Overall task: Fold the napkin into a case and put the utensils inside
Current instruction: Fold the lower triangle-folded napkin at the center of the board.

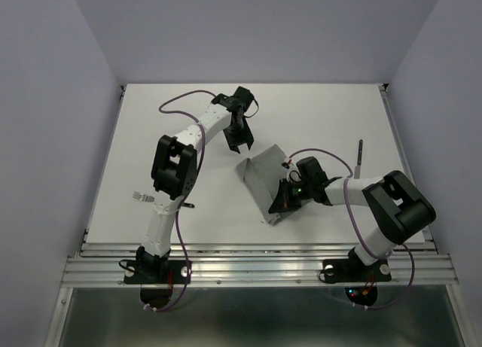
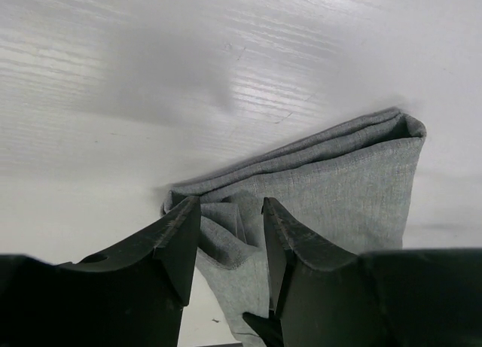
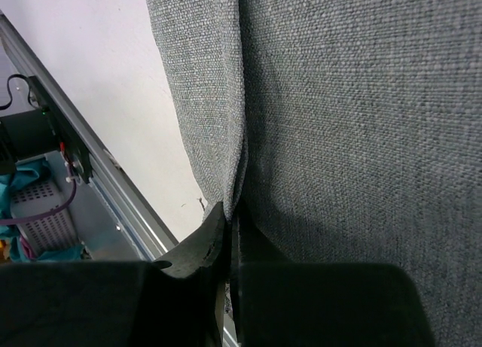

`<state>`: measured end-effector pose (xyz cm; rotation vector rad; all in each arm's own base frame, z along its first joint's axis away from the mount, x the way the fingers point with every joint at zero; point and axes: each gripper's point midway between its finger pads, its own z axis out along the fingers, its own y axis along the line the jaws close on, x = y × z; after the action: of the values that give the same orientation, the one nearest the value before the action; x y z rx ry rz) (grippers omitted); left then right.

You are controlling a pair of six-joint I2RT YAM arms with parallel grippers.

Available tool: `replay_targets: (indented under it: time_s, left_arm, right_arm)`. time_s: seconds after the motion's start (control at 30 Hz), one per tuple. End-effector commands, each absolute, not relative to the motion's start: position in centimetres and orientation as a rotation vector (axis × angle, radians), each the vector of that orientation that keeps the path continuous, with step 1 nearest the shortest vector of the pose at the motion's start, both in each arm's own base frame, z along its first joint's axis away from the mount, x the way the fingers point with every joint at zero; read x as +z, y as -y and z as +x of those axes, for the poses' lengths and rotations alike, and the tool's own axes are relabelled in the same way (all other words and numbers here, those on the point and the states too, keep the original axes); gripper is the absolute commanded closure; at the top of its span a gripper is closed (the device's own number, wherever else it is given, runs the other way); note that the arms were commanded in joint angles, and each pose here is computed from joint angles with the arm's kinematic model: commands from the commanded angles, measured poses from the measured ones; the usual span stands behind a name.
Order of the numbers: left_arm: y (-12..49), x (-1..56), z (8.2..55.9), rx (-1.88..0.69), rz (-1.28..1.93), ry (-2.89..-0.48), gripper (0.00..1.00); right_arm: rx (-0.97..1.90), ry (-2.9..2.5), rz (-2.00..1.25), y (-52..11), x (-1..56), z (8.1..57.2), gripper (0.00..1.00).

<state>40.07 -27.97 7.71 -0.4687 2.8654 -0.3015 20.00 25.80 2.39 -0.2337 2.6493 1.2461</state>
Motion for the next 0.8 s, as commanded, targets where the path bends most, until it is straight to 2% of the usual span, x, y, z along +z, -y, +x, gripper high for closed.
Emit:
replay_targets:
  time_s: [0.0, 0.27, 0.77]
  left_arm:
    - [26.9, 11.3, 40.1, -0.256, -0.366, -2.77, 0.51]
    - [25.3, 12.1, 37.4, -0.282, -0.263, -2.725, 0.51]
    - [25.5, 12.9, 37.0, -0.314, -0.194, -2.721, 0.51]
  right_arm:
    - [1.315, -2.605, -0.227, -26.0, 2.8, 20.4, 0.99]
    - [1.411, -2.545, -0.178, -25.8, 3.9, 20.7, 0.99]
    - [1.473, -2.384, -0.079, -24.5, 7.2, 22.4, 0.99]
